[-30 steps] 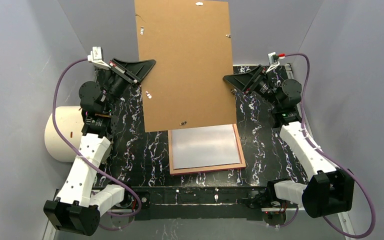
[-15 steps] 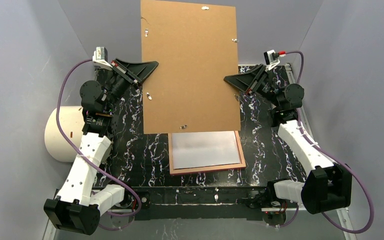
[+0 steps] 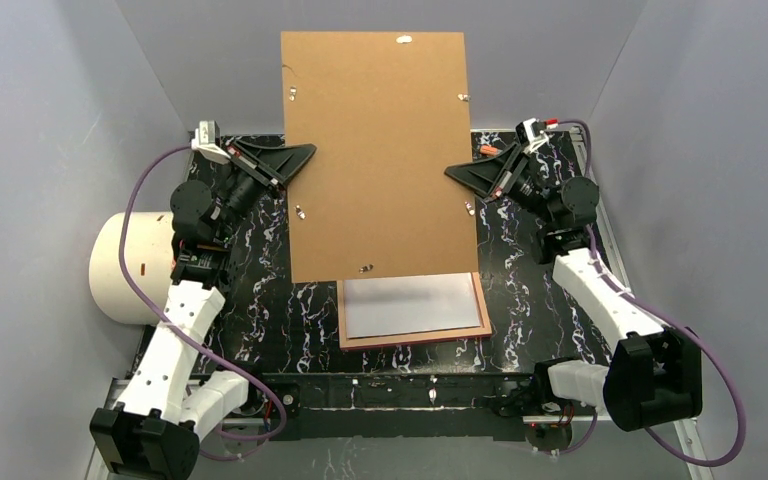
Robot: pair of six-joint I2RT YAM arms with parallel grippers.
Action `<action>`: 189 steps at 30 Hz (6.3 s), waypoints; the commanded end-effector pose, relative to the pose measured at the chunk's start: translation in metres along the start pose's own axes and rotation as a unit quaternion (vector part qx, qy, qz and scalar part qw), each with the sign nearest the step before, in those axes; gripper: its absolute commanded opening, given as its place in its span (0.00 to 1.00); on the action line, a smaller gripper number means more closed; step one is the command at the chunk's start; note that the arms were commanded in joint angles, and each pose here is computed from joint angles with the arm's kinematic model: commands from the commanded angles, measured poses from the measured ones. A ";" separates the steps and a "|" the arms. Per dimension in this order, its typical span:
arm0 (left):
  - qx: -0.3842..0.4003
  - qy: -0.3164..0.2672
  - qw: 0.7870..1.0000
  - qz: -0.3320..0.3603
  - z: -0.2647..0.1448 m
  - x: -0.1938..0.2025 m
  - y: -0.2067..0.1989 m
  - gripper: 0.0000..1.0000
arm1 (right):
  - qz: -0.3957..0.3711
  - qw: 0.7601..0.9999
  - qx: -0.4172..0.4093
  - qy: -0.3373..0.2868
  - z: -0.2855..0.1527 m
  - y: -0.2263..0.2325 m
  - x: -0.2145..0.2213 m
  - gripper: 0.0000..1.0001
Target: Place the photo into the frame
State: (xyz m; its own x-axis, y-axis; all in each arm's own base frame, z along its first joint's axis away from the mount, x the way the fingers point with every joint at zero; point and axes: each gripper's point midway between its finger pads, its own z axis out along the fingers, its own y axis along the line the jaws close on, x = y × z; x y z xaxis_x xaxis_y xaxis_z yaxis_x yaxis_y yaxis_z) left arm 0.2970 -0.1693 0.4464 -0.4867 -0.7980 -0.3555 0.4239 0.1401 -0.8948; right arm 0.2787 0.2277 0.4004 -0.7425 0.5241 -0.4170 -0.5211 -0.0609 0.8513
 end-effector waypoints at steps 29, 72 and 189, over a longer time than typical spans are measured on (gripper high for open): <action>-0.284 0.084 0.955 0.006 -0.074 0.069 0.191 0.96 | 0.053 0.991 0.118 -0.047 -0.064 -0.091 0.032 0.01; -0.487 0.204 0.850 0.000 -0.100 0.123 0.369 0.44 | 0.022 0.966 0.249 0.067 -0.083 -0.202 0.053 0.01; -0.498 0.249 0.830 0.029 -0.098 0.132 0.377 0.22 | 0.012 0.886 0.461 0.057 -0.143 -0.298 0.060 0.81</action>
State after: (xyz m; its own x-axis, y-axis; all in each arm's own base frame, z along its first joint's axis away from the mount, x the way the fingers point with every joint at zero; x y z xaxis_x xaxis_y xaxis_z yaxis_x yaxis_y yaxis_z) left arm 0.3176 -0.1629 0.0292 -0.8386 -0.4873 -0.2435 -0.2851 0.7735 -0.5661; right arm 0.3193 0.1659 0.0641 -0.8415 0.4330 -0.3232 0.0235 0.6270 0.7787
